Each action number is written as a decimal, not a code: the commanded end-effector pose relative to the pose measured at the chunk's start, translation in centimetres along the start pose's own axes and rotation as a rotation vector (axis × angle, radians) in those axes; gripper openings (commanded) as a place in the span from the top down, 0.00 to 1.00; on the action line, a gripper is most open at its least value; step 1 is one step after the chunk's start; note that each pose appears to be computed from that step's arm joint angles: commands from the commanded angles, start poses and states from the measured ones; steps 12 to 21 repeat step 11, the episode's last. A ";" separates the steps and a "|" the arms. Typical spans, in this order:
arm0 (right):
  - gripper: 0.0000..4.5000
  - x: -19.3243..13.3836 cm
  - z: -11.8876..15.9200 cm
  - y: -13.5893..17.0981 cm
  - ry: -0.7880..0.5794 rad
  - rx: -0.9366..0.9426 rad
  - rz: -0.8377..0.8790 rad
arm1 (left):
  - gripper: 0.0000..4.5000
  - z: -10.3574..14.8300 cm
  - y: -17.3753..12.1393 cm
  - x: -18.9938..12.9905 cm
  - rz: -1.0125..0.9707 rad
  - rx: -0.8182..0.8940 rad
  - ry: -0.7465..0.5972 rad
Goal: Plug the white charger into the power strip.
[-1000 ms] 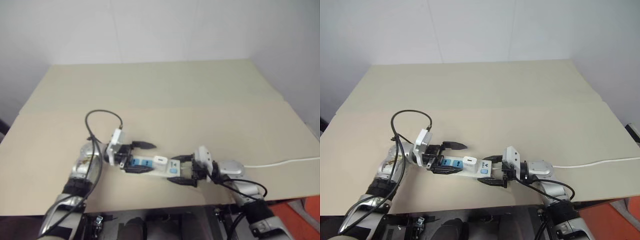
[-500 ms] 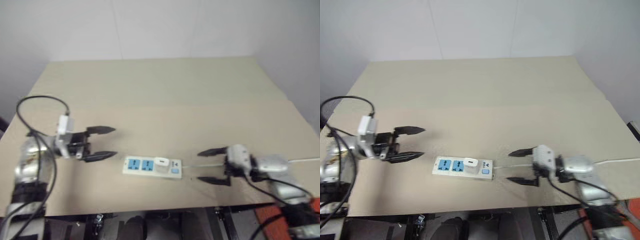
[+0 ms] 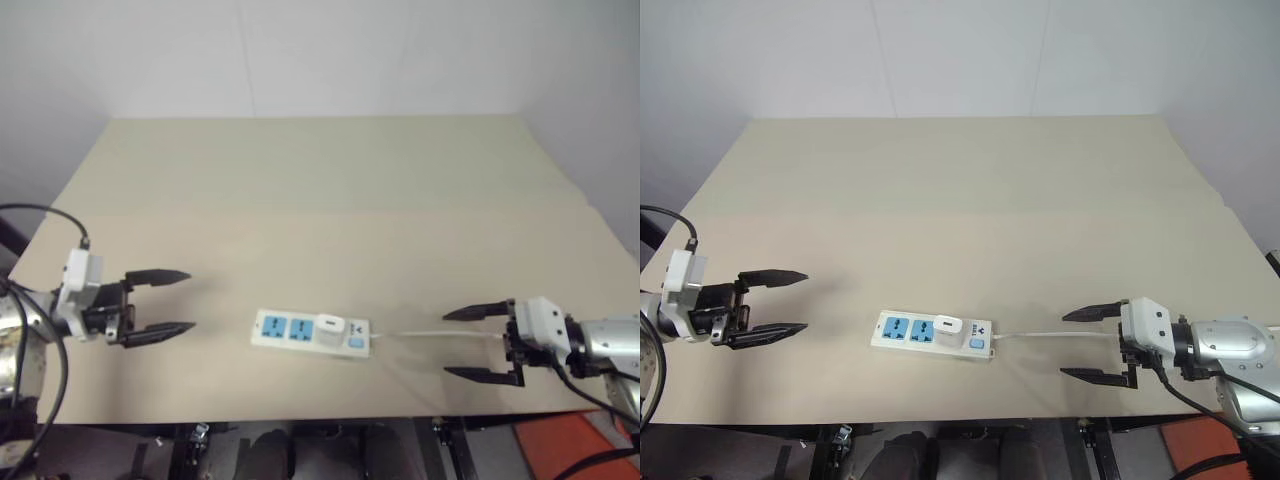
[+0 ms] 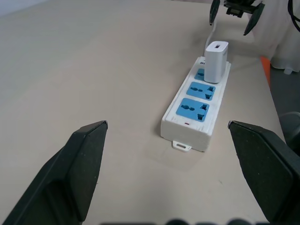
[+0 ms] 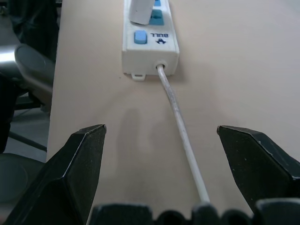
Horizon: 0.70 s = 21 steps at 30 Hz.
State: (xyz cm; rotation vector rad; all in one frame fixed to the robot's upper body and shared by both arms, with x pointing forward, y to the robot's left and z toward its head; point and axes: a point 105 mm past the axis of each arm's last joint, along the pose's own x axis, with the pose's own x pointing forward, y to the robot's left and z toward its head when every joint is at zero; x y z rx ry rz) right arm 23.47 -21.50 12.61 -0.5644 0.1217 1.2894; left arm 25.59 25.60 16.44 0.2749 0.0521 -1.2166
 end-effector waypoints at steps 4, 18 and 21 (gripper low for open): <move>0.01 -0.7 0.9 0.1 0.001 -0.021 -0.059 | 0.00 0.9 0.0 0.6 -0.006 -0.040 -0.016; 0.01 -1.2 0.8 -0.2 0.017 -0.029 -0.095 | 0.00 1.0 -0.3 1.6 -0.017 -0.047 -0.036; 0.01 -1.2 0.8 -0.2 0.017 -0.029 -0.095 | 0.00 1.0 -0.3 1.6 -0.017 -0.047 -0.036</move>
